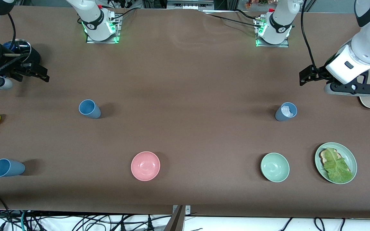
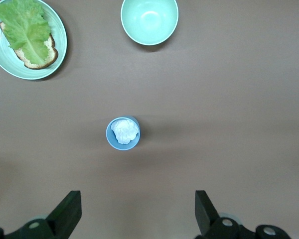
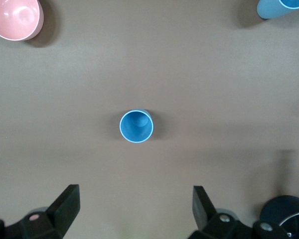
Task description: Stack blue cups with both arms
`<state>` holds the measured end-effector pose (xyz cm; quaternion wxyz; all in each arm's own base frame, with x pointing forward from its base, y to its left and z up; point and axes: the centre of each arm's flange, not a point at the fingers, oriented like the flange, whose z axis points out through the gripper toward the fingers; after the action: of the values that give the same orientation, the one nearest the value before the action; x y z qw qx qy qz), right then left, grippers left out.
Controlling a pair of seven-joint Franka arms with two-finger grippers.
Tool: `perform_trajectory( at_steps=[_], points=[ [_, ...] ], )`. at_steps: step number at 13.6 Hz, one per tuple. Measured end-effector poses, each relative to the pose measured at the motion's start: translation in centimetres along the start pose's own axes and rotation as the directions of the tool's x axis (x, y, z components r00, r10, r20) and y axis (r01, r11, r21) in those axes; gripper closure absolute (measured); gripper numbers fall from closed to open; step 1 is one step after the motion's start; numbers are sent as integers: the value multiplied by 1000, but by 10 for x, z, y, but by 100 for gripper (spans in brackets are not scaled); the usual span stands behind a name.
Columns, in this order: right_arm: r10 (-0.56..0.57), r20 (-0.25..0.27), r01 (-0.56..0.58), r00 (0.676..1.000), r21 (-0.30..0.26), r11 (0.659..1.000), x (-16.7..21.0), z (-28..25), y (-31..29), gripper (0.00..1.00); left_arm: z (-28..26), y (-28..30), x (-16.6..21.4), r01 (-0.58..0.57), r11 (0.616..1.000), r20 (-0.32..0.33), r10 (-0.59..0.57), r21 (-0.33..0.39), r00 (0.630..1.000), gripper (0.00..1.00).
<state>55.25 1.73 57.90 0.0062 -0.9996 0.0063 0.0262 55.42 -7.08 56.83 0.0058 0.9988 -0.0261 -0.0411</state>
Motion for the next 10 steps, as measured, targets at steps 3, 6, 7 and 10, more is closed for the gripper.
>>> perform_trajectory(
  at_steps=[3,6,7,10],
  points=[
    [0,2,0,1000,0,1000,0,0,0,0,0,-2,0,3,1000,0,-3,0,1000,0],
    [0,2,0,1000,0,1000,0,1,0,0,0,-4,0,8,1000,0,-8,0,1000,0],
    [0,2,0,1000,0,1000,0,1,0,0,0,-4,0,8,1000,0,-8,0,1000,0],
    [0,3,0,1000,0,1000,0,1,0,0,0,-5,0,9,1000,1,-9,0,1000,0]
  ],
)
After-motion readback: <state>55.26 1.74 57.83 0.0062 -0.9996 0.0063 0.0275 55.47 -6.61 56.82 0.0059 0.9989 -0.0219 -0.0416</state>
